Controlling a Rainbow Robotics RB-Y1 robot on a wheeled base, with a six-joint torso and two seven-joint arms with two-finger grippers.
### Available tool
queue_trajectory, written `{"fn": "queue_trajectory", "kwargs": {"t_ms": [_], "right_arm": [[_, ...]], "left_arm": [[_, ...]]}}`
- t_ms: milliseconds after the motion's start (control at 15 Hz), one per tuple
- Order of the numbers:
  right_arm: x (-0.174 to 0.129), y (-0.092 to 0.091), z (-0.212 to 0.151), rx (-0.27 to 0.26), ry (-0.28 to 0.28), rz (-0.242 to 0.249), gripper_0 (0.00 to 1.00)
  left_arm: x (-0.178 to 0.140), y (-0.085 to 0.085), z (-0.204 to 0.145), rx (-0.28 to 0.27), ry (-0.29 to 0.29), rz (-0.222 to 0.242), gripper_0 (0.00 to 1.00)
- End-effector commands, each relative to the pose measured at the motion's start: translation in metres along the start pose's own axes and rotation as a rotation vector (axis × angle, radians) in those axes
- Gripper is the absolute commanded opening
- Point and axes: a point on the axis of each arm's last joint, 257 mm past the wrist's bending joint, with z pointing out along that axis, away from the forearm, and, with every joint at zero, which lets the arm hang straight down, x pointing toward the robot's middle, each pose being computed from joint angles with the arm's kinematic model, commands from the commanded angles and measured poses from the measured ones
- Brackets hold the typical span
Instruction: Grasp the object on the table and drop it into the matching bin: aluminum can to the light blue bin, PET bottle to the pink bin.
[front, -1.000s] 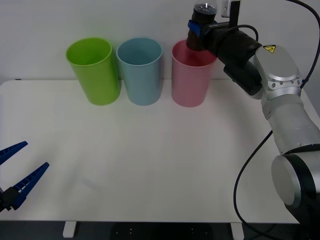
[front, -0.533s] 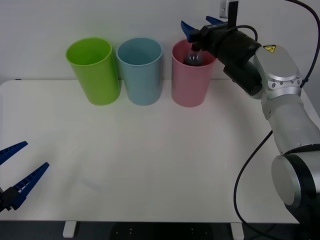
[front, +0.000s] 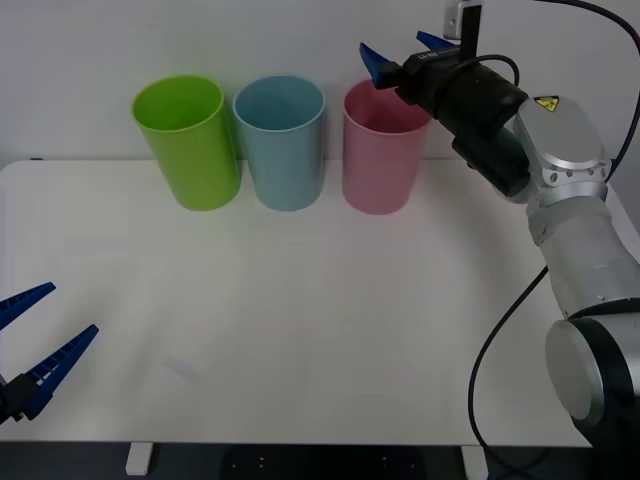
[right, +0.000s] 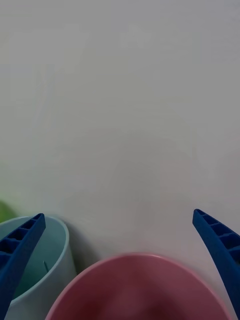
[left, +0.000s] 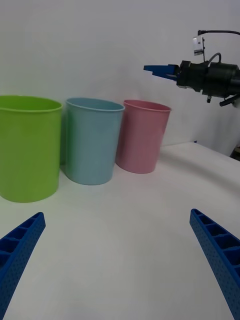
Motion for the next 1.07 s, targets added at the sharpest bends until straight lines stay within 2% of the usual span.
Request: {"fn": "queue_trajectory", "kwargs": {"t_ms": [67,267,467,667,1067], "right_arm": [[0.004,0.007,-0.013,-0.026,-0.009,-0.004,1.00],[0.007,0.014,-0.032,-0.049,-0.025,-0.014,1.00],[0.011,0.023,-0.059,-0.100,-0.031,-0.014,1.00],[0.019,0.023,-0.094,-0.124,-0.027,-0.041,1.00],[0.038,0.034,-0.172,-0.198,0.018,-0.089,1.00]], "left_arm": [[0.000,0.000,0.000,0.000,0.000,0.000,1.00],[0.000,0.000,0.000,0.000,0.000,0.000,1.00],[0.000,0.000,0.000,0.000,0.000,0.000,1.00],[0.000,0.000,0.000,0.000,0.000,0.000,1.00],[0.000,0.000,0.000,0.000,0.000,0.000,1.00]]}}
